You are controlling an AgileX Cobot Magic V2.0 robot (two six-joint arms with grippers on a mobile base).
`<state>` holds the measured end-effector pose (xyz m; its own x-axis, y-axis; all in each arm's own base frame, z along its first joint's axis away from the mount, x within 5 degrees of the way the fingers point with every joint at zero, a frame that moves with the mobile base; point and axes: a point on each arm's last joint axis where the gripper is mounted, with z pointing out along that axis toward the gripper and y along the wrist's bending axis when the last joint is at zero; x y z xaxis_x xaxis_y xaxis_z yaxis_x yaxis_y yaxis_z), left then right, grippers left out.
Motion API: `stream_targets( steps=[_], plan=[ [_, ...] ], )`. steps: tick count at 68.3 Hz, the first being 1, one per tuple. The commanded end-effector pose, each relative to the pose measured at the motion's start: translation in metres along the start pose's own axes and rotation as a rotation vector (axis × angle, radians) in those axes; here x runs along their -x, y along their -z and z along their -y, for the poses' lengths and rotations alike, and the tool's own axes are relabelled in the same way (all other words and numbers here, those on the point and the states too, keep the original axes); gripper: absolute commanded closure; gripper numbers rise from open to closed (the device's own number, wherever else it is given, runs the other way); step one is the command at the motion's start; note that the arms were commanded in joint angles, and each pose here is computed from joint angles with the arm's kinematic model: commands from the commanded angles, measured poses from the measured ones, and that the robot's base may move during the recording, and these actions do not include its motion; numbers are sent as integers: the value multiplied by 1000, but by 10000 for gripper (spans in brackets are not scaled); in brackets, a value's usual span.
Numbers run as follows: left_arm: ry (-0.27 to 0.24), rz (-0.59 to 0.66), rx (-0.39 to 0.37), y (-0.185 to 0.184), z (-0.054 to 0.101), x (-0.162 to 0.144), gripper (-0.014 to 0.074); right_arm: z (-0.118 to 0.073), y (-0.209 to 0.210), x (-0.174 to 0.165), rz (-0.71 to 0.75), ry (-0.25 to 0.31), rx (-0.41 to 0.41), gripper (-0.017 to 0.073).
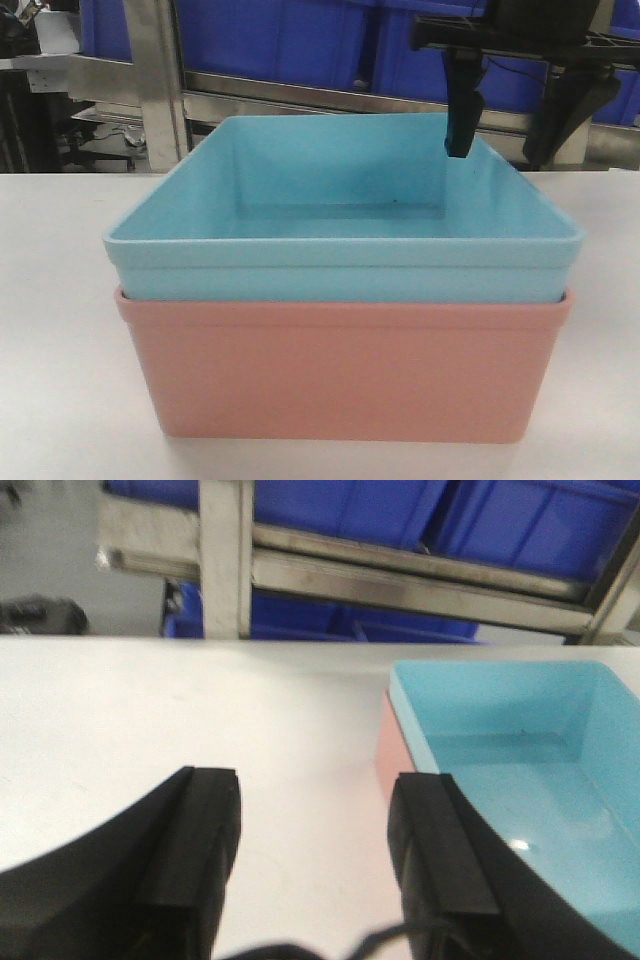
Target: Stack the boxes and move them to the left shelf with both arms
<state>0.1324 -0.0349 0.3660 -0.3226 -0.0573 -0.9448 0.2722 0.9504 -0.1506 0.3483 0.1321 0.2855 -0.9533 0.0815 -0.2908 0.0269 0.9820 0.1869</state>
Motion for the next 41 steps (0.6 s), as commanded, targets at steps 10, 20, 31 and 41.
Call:
stream_targets(
  steps=[10,20,31,41],
  plan=[
    [116,-34,-53,-30,3,28,319,-1,28,4,85,15,28,61],
    [110,-199,-115,-62,9,43,319,-1,28,4,83,15,28,61],
    [60,-311,-207,-112,31,56,319,-1,28,3,72,15,23,61],
    [-7,-381,-206,-157,50,59,319,0,28,2,60,15,19,61]
  ],
)
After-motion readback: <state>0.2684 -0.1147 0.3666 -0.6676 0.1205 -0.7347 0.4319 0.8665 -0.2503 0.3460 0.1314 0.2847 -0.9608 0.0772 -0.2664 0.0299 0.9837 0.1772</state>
